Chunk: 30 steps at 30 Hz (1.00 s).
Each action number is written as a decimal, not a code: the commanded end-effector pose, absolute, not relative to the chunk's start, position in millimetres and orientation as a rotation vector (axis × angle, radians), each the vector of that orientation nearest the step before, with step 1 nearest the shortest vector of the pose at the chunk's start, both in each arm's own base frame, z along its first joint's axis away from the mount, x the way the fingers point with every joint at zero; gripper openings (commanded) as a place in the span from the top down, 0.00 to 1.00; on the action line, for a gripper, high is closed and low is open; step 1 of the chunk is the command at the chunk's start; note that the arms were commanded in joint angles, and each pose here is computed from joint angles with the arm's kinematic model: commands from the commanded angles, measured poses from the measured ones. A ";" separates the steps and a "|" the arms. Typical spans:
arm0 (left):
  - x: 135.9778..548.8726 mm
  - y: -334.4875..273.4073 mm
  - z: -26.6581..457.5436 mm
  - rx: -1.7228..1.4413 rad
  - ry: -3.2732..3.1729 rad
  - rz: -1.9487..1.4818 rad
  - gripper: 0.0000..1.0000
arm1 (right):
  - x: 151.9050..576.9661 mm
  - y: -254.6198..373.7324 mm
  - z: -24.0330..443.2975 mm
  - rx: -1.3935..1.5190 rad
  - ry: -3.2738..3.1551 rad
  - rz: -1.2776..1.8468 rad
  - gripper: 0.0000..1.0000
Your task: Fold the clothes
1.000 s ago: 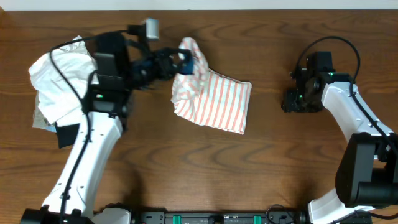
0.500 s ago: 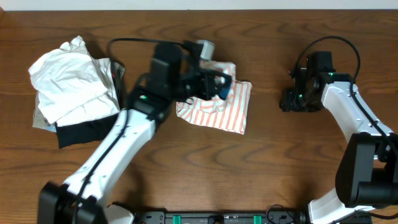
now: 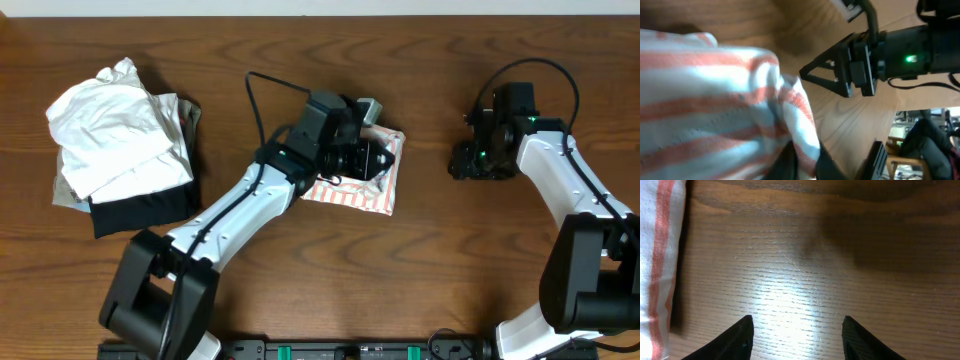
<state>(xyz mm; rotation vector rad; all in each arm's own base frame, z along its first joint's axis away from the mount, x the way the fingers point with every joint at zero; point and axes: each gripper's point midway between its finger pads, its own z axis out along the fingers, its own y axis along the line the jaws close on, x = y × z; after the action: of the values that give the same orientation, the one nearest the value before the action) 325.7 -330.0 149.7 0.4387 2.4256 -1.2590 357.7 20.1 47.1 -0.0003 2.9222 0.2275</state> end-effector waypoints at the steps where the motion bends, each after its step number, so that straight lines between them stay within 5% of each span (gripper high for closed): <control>1: 326.9 -339.3 157.8 0.480 2.394 -1.258 0.77 | 355.2 24.9 42.7 0.012 2.936 0.245 0.45; 4: 324.2 -342.4 158.3 0.497 2.389 -1.262 0.58 | 355.7 24.8 42.7 0.013 2.934 0.244 0.45; 13: 351.0 -290.0 185.0 0.459 2.320 -1.103 0.59 | 371.4 32.2 52.5 -0.100 2.862 0.291 0.46; 20: 385.5 -208.2 192.6 0.226 2.341 -0.799 0.59 | 417.0 88.7 148.3 -0.272 2.564 0.717 0.51; 24: 382.1 -198.6 174.6 0.188 2.418 -0.779 0.59 | 425.7 128.3 199.7 -0.408 2.383 0.927 0.28; 27: 379.6 -198.7 158.3 0.180 2.470 -0.773 0.59 | 420.3 153.5 211.6 -0.489 2.314 1.033 0.22; 30: 380.1 -198.8 141.8 0.172 2.511 -0.768 0.59 | 410.6 183.2 218.5 -0.574 2.261 1.147 0.40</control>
<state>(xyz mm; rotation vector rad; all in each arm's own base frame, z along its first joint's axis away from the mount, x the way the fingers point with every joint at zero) 375.7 -200.0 158.4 0.1633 2.4744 -0.8040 429.7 139.1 198.5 -0.4351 2.3643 0.9130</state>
